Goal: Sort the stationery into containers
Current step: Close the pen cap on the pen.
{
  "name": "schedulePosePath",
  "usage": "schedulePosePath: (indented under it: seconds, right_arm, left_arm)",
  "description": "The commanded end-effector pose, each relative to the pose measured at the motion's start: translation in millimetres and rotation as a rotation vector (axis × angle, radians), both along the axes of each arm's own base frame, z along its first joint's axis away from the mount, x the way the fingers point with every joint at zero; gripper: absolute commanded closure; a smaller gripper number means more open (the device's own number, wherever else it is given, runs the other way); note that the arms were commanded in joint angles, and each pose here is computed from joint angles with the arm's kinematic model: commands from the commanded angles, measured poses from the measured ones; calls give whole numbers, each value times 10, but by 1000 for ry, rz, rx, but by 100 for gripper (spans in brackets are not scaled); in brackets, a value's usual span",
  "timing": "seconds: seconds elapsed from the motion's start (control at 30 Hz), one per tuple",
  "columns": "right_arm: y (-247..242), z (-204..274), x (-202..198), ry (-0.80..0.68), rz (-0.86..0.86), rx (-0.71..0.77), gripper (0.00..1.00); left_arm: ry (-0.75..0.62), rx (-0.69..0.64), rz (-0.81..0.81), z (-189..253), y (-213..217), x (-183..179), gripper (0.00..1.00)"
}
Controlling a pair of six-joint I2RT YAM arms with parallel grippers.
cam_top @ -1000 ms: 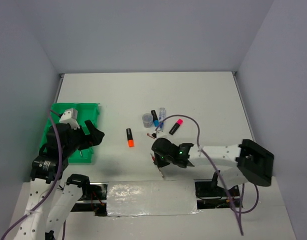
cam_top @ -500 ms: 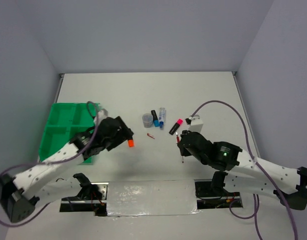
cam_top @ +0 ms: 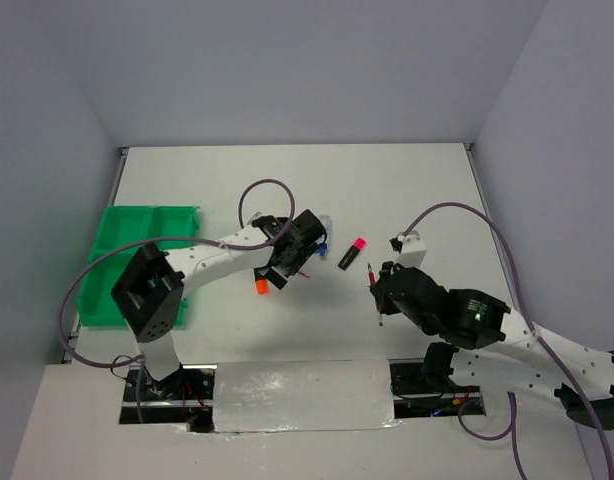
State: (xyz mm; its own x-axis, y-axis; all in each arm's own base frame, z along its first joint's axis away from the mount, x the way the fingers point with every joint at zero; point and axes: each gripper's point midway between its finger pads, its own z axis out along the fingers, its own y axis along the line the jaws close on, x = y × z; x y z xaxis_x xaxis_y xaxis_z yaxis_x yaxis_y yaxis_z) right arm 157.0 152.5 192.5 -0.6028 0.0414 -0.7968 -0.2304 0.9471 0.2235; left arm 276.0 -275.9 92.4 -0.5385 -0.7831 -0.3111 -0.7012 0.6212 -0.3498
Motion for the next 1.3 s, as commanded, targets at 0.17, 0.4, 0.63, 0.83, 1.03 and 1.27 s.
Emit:
schedulePosePath:
  seconds: [0.17, 0.4, 0.63, 0.83, 1.03, 1.27]
  right_arm:
    - [-105, 46, -28, -45, 8, 40, 100]
    - [-80, 77, -26, -62, 25, 58, 100]
    - [3, 7, -38, -51, 61, 51, 100]
    - [26, 20, -45, -54, 77, 55, 100]
    - [30, 41, -51, -59, 85, 63, 100]
    - [41, 75, -45, -70, 92, 69, 100]
  left_arm:
    - [132, 41, 45, -202, -88, -17, 1]
    - [210, 96, 38, -434, -108, 64, 3]
    - [263, 130, 44, -630, -55, 115, 4]
    - [286, 154, 56, -695, 19, 55, 6]
    - [318, 178, 39, -781, 59, 7, 19]
    - [329, 175, 26, -841, 142, -107, 38]
